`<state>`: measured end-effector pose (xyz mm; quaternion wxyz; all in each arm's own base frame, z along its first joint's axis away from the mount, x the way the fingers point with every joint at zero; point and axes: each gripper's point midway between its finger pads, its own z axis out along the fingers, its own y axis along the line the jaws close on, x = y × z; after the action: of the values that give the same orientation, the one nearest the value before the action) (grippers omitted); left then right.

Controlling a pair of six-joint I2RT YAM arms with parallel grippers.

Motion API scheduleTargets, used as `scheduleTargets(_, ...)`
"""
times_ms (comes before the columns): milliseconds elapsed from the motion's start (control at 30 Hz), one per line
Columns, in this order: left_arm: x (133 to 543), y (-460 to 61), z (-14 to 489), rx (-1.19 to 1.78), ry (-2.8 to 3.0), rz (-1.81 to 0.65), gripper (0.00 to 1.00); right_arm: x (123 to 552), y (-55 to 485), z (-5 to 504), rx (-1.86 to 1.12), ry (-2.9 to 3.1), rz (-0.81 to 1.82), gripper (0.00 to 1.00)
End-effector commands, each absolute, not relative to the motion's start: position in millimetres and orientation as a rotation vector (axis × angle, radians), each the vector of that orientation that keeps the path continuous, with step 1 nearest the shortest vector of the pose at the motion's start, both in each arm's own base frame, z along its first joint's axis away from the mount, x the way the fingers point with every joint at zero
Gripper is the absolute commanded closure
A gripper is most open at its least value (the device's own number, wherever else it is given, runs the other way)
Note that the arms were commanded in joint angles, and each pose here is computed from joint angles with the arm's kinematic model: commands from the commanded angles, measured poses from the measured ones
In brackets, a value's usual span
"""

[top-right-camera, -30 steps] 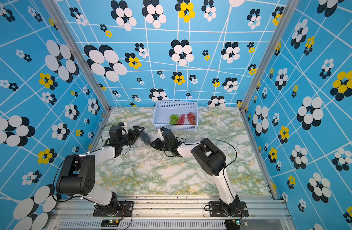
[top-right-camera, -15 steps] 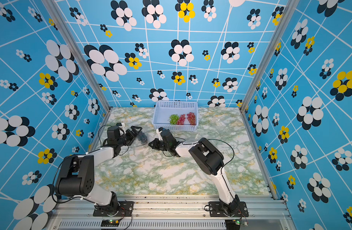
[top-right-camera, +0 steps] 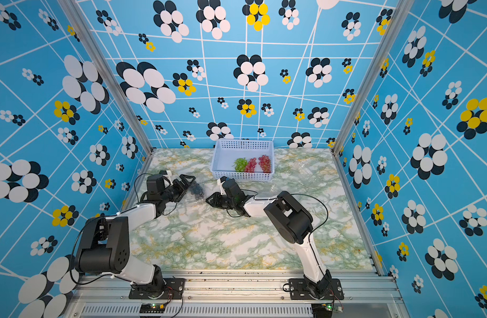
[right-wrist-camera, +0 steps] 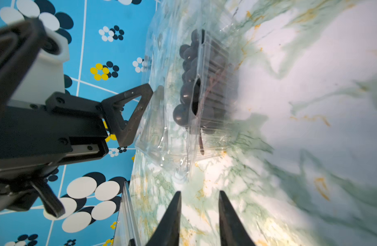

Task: Pack grapes into containers
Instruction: Close the packing box at the center of the board, then adjust the packing box at the center of the board.

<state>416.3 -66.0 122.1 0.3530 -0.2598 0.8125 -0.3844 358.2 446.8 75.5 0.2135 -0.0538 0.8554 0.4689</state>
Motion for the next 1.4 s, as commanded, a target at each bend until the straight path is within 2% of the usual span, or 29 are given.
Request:
scheduleTargets(0, 398, -60, 99, -0.754, 2.208, -0.948, 0.00, 366, 430, 89, -0.140, 2.363, 1.227, 0.57)
scheduleTargets(133, 399, -60, 105, -0.751, 2.196, -0.954, 0.01, 373, 431, 94, -0.154, 2.362, 1.209, 0.41)
scheduleTargets(367, 397, -56, 132, -0.727, 2.162, -0.946, 0.00, 386, 447, 96, -0.195, 2.368, 1.207, 0.21)
scheduleTargets(467, 395, -52, 144, -0.718, 2.151, -0.932, 0.01, 392, 455, 102, -0.203, 2.357, 1.219, 0.18)
scheduleTargets(533, 393, -49, 148, -0.718, 2.150, -0.924, 0.00, 396, 460, 85, -0.200, 2.386, 1.211, 0.18)
scheduleTargets(733, 386, -40, 152, -0.734, 2.150, -0.908, 0.00, 405, 474, 80, -0.200, 2.387, 1.235, 0.24)
scheduleTargets(933, 382, -34, 156, -0.740, 2.142, -0.899, 0.01, 399, 489, 76, -0.228, 2.390, 1.257, 0.37)
scheduleTargets(1067, 382, -31, 161, -0.742, 2.130, -0.899, 0.01, 386, 498, 76, -0.242, 2.390, 1.280, 0.48)
scheduleTargets(1267, 383, -27, 165, -0.739, 2.123, -0.899, 0.01, 360, 518, 79, -0.206, 2.389, 1.349, 0.56)
scheduleTargets(1367, 384, -24, 168, -0.742, 2.116, -0.897, 0.01, 343, 532, 82, -0.227, 2.394, 1.389, 0.56)
